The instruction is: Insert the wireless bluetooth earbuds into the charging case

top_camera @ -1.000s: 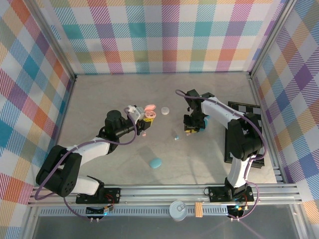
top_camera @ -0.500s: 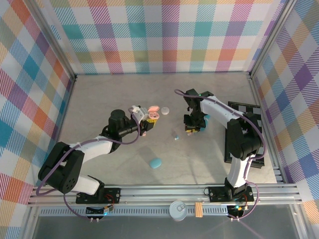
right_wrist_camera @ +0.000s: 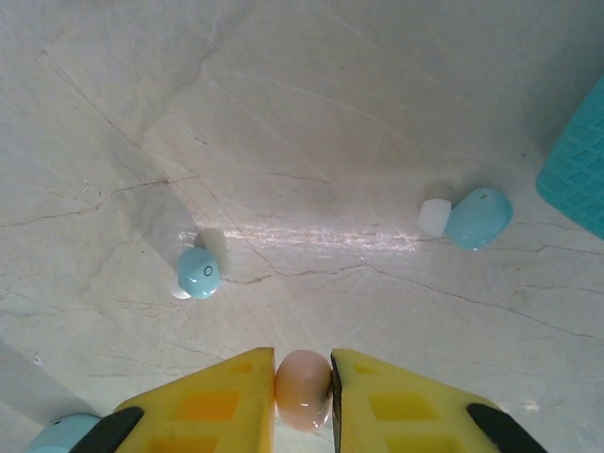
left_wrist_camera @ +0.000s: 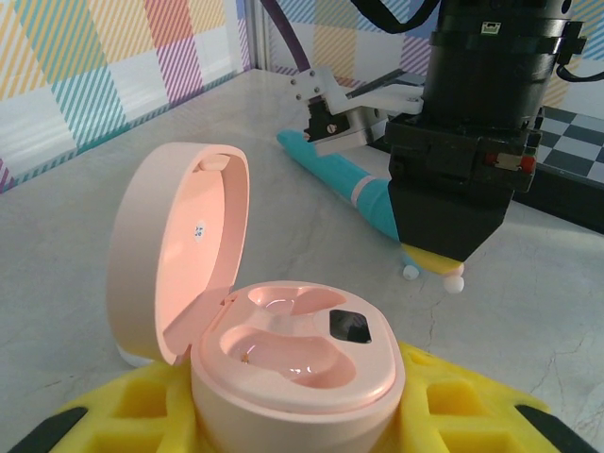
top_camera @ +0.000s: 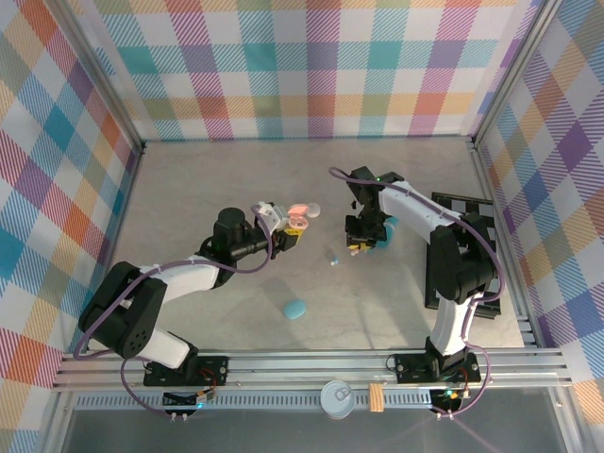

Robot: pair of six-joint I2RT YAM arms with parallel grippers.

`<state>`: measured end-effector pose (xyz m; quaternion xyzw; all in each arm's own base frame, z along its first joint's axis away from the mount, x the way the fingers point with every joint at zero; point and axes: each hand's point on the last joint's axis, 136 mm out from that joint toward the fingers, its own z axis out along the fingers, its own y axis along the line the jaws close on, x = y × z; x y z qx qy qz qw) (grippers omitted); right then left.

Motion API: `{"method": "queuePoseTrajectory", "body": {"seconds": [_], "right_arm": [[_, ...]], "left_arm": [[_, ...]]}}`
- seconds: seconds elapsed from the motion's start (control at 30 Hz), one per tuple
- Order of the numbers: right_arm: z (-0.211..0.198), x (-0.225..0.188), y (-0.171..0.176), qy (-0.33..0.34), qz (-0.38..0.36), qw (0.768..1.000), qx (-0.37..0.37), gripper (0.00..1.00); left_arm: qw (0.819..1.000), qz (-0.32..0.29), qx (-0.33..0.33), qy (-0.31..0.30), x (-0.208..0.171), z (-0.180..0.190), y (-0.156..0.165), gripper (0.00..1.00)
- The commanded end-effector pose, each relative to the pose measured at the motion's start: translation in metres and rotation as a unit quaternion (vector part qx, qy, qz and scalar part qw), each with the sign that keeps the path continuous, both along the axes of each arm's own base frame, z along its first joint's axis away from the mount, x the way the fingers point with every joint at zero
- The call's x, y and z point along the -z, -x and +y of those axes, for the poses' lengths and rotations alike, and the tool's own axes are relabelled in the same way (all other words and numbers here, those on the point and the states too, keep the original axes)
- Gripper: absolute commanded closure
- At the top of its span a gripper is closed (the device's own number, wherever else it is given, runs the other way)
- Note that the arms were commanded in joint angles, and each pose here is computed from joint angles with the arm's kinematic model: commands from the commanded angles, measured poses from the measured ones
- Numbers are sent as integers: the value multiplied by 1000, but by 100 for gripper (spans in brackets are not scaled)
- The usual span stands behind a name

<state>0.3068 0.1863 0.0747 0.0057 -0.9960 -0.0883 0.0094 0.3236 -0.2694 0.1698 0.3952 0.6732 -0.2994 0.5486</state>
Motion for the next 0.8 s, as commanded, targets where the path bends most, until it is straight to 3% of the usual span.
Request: {"method": "queuePoseTrajectory", "body": {"seconds": [0.0,0.17,0.5,0.77], "right_arm": [[1,5,0,10,8,1000,-11,79],[5,17,1,9,19,1000,-16,79],[10,-1,-4,8,-14,999,-31,78],[12,31,8,27,28,998,-48,78]], "left_arm": [[1000,-28,5,0,-13,-4,-3,73],[1000,-26,-1,-4,-9,-2,-4,73],[1000,-15,1,-9,-2,-3,-4,73],[1000,-18,-2,-10,-5,-1,-4,73]]}}
